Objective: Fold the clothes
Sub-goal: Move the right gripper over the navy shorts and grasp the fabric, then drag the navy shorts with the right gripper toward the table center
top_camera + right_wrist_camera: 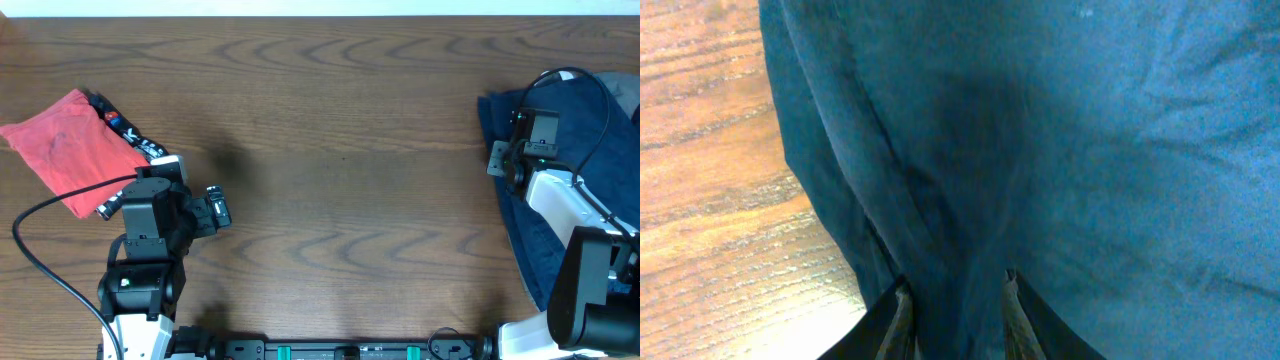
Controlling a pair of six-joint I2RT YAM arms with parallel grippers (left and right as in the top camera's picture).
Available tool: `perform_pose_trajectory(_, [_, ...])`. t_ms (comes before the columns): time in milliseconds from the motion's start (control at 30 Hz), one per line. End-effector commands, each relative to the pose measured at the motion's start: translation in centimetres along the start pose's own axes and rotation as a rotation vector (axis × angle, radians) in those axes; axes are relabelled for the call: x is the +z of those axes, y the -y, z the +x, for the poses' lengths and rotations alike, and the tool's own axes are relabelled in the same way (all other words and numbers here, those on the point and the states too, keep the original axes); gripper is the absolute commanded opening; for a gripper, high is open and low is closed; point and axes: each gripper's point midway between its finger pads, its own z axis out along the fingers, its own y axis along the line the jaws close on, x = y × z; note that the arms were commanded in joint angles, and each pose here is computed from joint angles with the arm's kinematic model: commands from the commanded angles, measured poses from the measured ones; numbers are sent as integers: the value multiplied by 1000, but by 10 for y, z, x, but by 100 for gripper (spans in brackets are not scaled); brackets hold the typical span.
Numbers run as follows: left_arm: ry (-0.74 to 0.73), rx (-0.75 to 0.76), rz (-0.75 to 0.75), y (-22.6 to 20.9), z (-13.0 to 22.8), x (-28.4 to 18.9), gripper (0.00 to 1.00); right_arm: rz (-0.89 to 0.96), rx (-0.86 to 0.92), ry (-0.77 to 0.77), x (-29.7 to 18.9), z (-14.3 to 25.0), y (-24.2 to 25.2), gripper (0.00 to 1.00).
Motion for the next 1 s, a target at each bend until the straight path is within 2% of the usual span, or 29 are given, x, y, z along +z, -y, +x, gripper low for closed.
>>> perform_pose_trajectory(0, [17, 8, 1, 1, -8, -4, 98, 54, 33, 25, -6, -11, 17, 27])
perform_pose_trajectory(167, [18, 8, 1, 1, -8, -4, 98, 44, 36, 14, -6, -8, 16, 22])
perform_pose_trajectory(233, [17, 8, 1, 1, -8, -4, 98, 25, 34, 3, -6, -6, 12, 15])
perform_pose_trajectory(300, [17, 8, 1, 1, -8, -4, 98, 12, 31, -15, -5, -1, 10, 2])
perform_pose_trajectory(533, [17, 8, 1, 1, -8, -4, 98, 25, 63, 1, -10, -8, 16, 1])
perform_pose_trajectory(667, [17, 8, 1, 1, -8, -4, 98, 50, 158, 112, -40, -50, 45, 1])
perform_pose_trajectory(800, [17, 8, 1, 1, -8, -4, 98, 56, 224, 275, -92, -103, 80, 1])
perform_pose_trajectory(967, [17, 8, 1, 1, -8, -4, 98, 73, 244, 300, -116, -108, 99, 1])
